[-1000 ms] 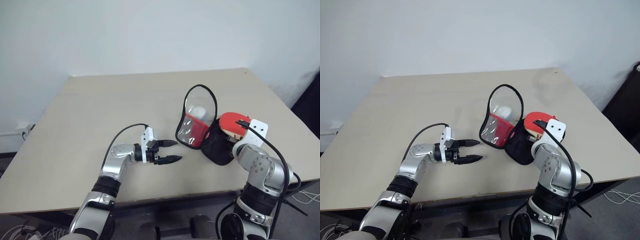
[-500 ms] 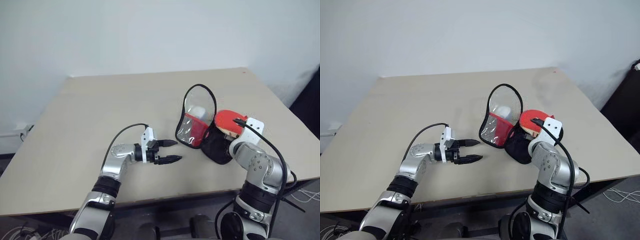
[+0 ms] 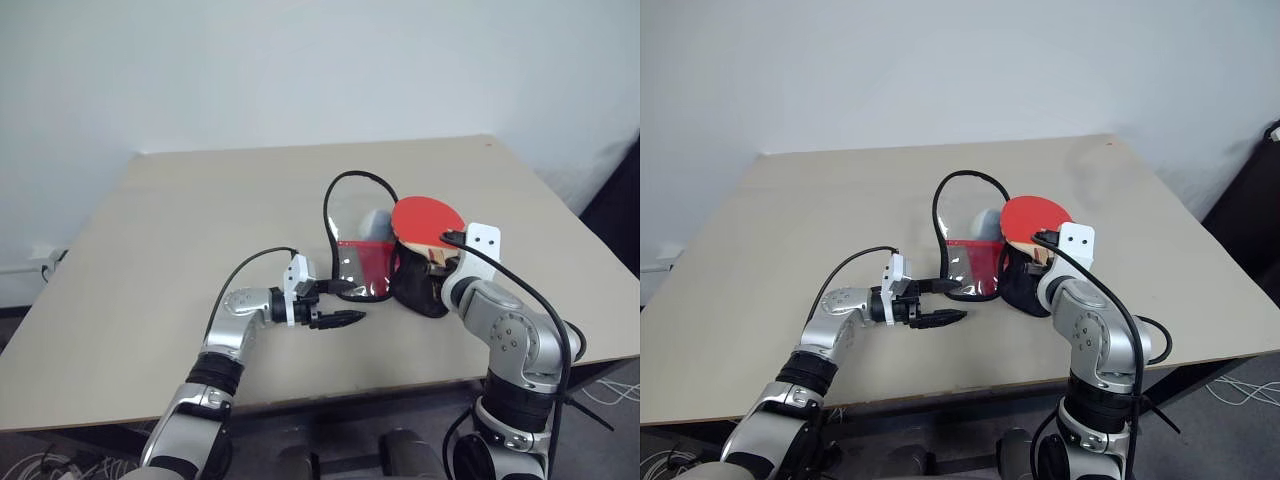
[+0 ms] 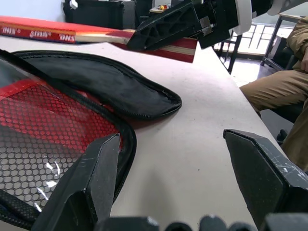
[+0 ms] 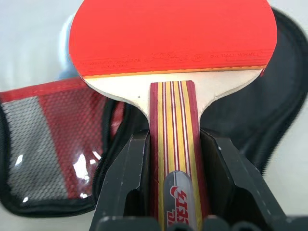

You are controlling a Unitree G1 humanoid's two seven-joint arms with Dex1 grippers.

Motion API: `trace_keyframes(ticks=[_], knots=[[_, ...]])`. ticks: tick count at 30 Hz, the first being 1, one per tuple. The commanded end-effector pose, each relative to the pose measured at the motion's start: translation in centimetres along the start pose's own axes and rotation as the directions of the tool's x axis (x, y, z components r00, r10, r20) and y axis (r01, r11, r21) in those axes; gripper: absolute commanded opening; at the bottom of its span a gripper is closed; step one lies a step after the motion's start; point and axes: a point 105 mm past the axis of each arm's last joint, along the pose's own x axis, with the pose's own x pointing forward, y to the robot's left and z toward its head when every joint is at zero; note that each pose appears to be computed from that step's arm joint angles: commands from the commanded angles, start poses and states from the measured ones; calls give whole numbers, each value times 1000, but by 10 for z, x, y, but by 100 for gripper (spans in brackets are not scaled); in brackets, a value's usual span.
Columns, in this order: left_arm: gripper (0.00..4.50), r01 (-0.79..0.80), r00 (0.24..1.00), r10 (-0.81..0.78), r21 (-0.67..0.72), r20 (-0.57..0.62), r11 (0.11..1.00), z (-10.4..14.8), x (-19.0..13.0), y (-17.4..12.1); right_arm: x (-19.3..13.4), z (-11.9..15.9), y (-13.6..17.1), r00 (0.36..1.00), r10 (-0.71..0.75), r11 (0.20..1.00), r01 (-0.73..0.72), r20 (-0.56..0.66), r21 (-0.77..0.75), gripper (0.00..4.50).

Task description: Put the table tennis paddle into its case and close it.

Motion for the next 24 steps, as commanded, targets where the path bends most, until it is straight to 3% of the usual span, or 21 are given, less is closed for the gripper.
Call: trace_keyframes(ticks=[1, 15, 24], knots=[[364, 2, 1000, -3, 49, 15, 999, 12, 2, 4, -4, 21, -3, 994, -31, 999, 29, 104, 18, 118], [364, 7, 1000, -7, 50, 14, 999, 12, 4, 4, 18, 25, -4, 989, -126, 983, 114, 73, 143, 118], [364, 7, 1000, -7, 50, 12, 999, 12, 3, 3, 22, 12, 4, 990, -139, 973, 136, 8, 185, 118]])
